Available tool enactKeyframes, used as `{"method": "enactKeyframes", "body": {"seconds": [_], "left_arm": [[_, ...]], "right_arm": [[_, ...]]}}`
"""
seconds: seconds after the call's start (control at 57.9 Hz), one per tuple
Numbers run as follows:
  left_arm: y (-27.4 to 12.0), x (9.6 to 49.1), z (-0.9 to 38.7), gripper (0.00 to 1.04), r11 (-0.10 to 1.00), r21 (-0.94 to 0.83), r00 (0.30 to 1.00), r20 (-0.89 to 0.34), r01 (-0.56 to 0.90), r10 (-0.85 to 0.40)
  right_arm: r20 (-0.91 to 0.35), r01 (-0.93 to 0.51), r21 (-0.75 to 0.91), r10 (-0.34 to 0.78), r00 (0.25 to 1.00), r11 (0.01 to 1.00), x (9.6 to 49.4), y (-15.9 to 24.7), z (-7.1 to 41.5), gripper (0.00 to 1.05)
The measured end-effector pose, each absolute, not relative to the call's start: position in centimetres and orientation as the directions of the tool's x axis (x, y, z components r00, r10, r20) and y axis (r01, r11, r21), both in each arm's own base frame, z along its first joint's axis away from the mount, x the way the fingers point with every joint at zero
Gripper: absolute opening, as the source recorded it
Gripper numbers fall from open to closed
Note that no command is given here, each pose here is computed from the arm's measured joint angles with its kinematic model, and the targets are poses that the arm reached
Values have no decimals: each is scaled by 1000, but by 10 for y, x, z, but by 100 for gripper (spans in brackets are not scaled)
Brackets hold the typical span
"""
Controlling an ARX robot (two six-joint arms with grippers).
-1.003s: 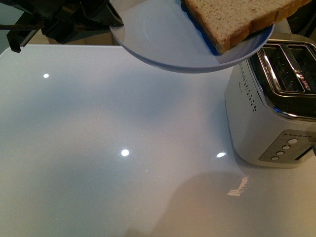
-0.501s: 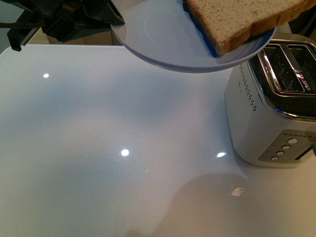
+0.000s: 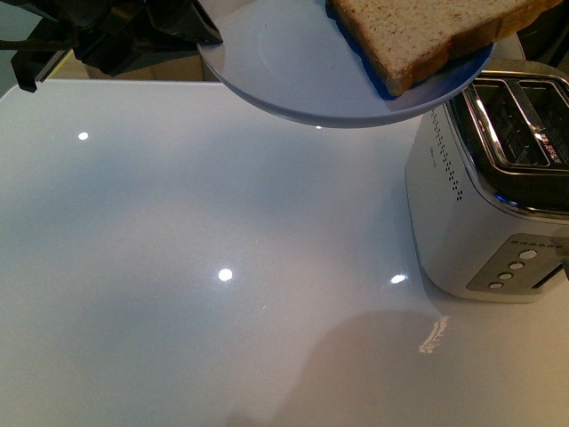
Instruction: Left arm holds plate, right arm toasts bread
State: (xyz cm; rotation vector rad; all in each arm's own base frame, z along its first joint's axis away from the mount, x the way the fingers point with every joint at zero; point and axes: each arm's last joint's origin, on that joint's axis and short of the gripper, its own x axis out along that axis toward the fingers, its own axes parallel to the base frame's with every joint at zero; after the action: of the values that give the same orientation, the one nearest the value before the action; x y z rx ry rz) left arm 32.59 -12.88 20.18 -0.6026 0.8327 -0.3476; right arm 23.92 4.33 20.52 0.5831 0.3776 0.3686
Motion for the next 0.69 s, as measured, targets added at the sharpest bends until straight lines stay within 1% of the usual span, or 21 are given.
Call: {"method": "enactKeyframes", "body": {"seconds": [0.207, 0.484, 0.57, 0.622, 0.691], "left_arm": [[-129, 326, 202, 3, 781, -622, 631, -584, 56, -511], [-129, 326, 202, 3, 781, -622, 631, -584, 56, -511], [-129, 326, 202, 3, 781, -622, 631, -584, 56, -511], [-129, 326, 202, 3, 781, -622, 631, -584, 56, -511], [-129, 326, 202, 3, 781, -622, 631, -584, 56, -511]], "right_arm": [[-220, -236, 624, 457, 862, 745, 253, 52, 204, 96], [-217, -241, 645, 476, 852, 726, 262, 59, 195, 95], [-208, -240, 651, 473, 857, 720, 262, 59, 196, 83], [-195, -242, 660, 473, 859, 712, 263, 59, 198, 73], [-187, -242, 671, 476, 859, 701, 263, 59, 198, 62]]}}
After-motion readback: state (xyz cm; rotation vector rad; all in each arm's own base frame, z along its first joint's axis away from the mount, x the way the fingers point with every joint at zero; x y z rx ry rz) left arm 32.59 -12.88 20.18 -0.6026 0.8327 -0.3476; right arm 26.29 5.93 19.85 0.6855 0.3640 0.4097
